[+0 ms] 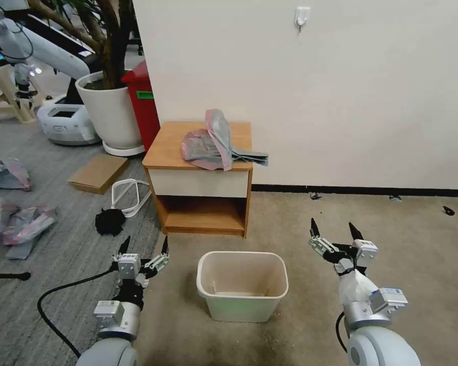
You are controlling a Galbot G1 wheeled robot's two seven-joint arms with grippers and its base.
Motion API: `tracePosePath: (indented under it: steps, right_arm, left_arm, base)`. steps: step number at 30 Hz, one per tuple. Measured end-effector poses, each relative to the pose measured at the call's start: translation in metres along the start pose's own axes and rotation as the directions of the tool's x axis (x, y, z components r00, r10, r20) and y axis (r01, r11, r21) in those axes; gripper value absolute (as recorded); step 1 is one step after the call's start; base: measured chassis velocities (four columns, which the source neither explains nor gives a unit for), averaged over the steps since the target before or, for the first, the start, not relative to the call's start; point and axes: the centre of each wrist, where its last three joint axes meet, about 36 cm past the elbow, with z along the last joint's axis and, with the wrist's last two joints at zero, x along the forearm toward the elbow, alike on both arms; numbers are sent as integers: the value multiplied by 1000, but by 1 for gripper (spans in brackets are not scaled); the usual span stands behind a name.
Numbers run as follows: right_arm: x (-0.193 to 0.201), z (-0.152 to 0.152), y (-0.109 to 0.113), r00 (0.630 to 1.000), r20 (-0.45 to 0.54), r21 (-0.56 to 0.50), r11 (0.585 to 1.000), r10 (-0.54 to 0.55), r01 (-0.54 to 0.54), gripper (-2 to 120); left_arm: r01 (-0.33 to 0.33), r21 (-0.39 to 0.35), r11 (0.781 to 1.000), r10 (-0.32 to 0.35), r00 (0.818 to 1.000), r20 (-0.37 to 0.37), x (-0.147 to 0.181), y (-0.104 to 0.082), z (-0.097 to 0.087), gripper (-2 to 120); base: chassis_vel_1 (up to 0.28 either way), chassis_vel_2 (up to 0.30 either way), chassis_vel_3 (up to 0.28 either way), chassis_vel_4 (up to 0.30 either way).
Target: Pick up the garbage bag from the table and place it over the trash can.
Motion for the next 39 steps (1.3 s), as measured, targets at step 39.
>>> tracePosePath:
  steps: [39]
  right_arm:
    - [-213,-73,47,890,-306,-900,408,-338,-154,100]
  left_arm:
    - [85,-2,996,-85,996,-38,20,14,1,100]
  base:
    - [0,0,0,0]
